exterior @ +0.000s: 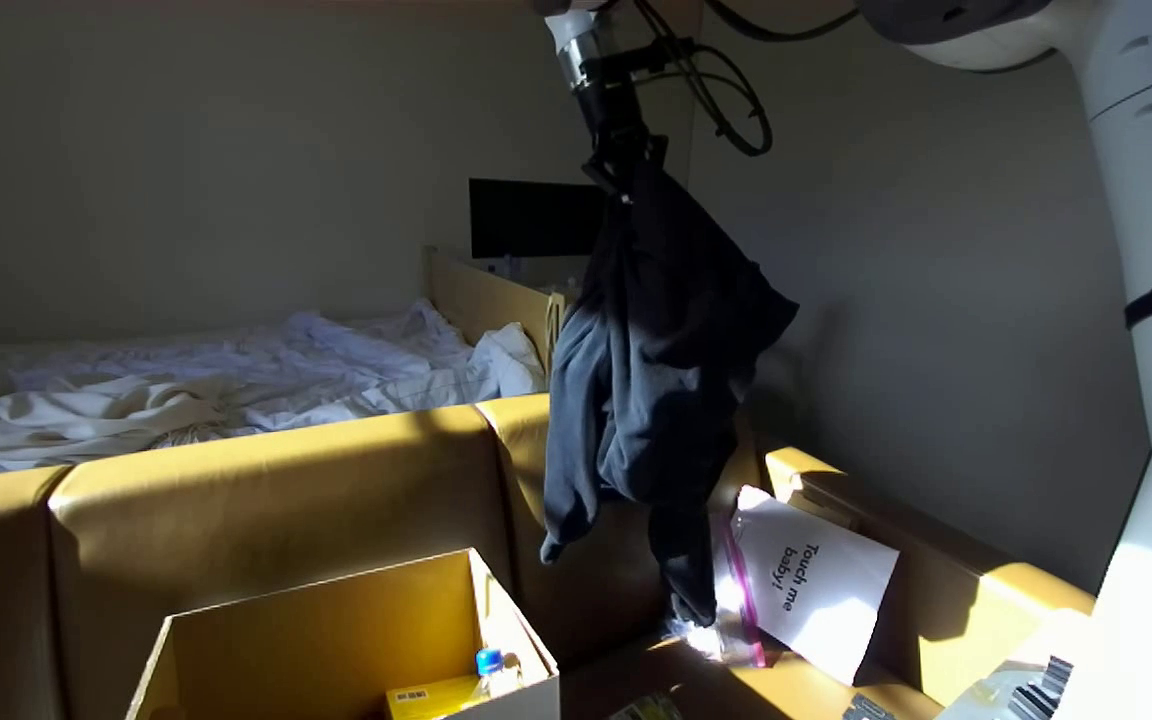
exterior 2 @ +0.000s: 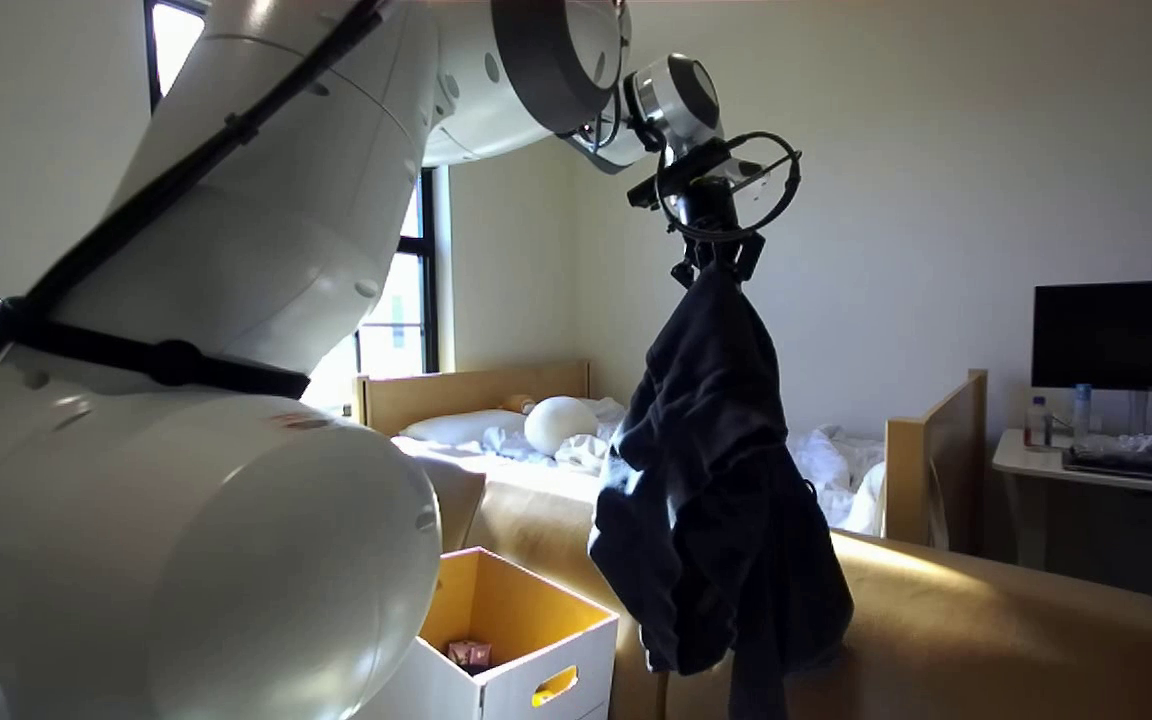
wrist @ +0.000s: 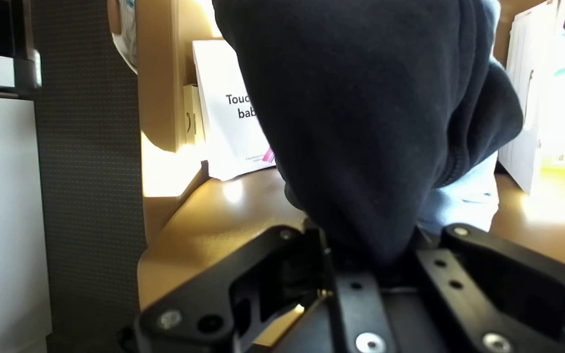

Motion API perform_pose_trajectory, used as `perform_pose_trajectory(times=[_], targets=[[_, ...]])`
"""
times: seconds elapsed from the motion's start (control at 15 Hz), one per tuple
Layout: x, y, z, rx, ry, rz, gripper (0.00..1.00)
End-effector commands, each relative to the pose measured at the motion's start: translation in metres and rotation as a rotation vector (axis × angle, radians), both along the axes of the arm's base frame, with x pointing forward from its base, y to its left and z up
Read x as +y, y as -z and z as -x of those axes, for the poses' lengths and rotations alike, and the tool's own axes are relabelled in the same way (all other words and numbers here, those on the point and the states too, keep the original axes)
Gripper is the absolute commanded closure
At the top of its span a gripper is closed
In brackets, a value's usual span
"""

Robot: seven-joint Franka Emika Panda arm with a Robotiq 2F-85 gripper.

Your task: Remove the clothing from the box and put it on the couch

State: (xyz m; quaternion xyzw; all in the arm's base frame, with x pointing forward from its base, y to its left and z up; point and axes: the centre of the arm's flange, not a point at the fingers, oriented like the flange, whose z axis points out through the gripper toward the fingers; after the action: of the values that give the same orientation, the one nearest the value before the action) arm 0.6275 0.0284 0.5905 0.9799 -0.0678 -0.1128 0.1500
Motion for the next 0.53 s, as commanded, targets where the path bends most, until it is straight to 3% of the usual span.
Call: perform_pose_trajectory(times=[0.0,0.2,0.27,0.47], targets=[[-0.025,0.035,-0.014,-0.065,0.029,0.007,0.96],[-0.049,0.062,-0.049,-0.114,0.011,0.025,0.96],[-0.034,0.059,-0.04,-0.072,0.016,0.015,0.9],[-0.048,0.081,-0.052,-0.078,0.027,0.021,0.9]])
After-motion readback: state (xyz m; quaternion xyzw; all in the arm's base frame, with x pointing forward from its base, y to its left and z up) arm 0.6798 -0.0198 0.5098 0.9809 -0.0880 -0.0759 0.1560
